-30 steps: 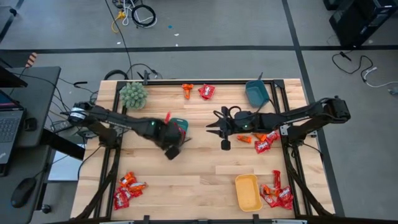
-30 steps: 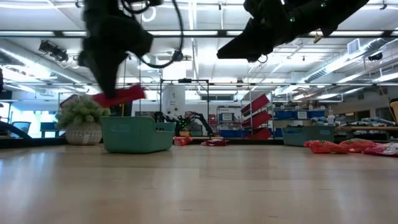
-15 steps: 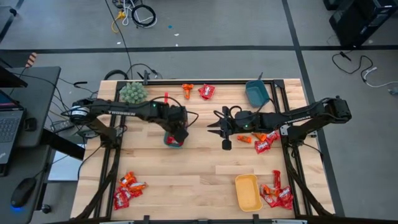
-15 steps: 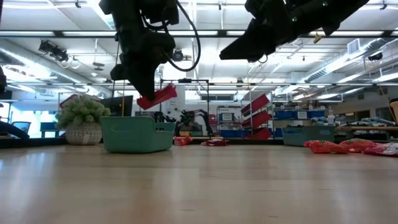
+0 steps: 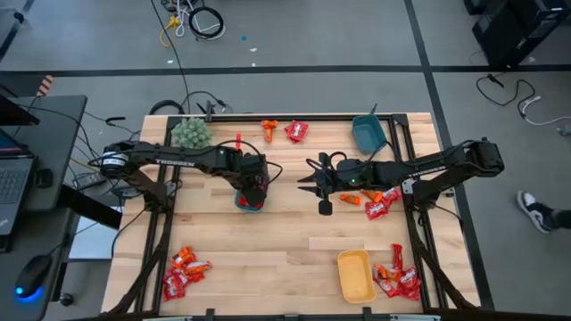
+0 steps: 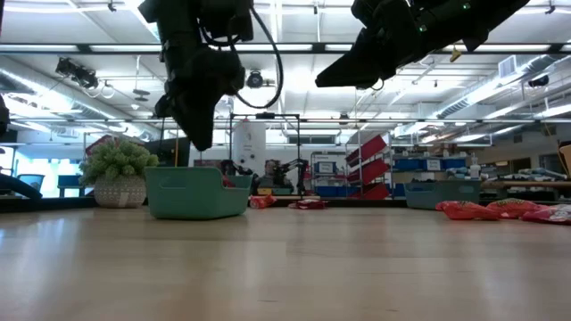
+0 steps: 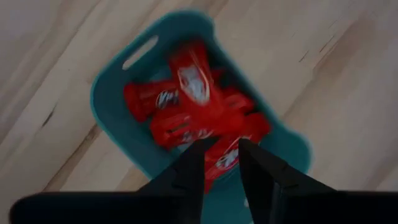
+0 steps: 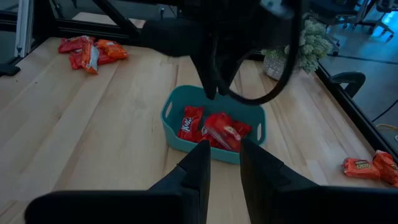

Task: Sort candy
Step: Put the small red candy into the green bin

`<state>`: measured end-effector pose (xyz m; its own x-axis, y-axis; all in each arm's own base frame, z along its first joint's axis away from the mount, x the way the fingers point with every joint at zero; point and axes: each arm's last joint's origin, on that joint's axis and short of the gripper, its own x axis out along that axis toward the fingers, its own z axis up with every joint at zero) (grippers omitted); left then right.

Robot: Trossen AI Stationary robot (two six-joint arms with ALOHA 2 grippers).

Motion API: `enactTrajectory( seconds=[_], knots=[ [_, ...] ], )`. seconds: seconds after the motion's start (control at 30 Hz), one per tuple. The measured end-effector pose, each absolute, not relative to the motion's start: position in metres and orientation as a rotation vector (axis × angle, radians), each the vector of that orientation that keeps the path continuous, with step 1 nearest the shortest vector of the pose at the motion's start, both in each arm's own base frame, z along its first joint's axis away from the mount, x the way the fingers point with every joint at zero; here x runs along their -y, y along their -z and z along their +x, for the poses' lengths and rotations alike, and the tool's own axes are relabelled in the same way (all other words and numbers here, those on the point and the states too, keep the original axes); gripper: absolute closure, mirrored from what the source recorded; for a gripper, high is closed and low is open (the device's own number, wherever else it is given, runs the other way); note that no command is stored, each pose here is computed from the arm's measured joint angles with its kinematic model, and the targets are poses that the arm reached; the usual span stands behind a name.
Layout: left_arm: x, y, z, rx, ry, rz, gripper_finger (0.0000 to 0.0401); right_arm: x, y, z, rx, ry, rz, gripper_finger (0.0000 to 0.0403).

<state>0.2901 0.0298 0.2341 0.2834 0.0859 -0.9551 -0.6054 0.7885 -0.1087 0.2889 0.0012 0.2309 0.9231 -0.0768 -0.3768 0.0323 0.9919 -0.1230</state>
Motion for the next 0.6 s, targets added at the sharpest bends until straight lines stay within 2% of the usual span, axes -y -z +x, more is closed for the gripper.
enactTrajectory(
  seconds=[0.2,0.3,0.47,0.6],
  knots=[
    [-0.03,-0.221,0.285,-1.241,-0.491,-0.449,0.0292,-0.001,-0.231,0.289,-0.391,0.056,-0.116,0.0331],
    [-0.027,-0.226,0.288,-1.227,-0.447,-0.398,0.0316,-0.001,-0.231,0.289,-0.391,0.056,-0.12,0.0332],
    [-0.005,-0.236,0.294,-1.215,-0.338,-0.304,0.0388,-0.001,-0.227,0.292,-0.397,0.052,-0.138,0.0347],
    [0.02,-0.237,0.29,-1.254,-0.281,-0.264,0.0394,-0.002,-0.219,0.3,-0.39,0.045,-0.15,0.038]
  ],
)
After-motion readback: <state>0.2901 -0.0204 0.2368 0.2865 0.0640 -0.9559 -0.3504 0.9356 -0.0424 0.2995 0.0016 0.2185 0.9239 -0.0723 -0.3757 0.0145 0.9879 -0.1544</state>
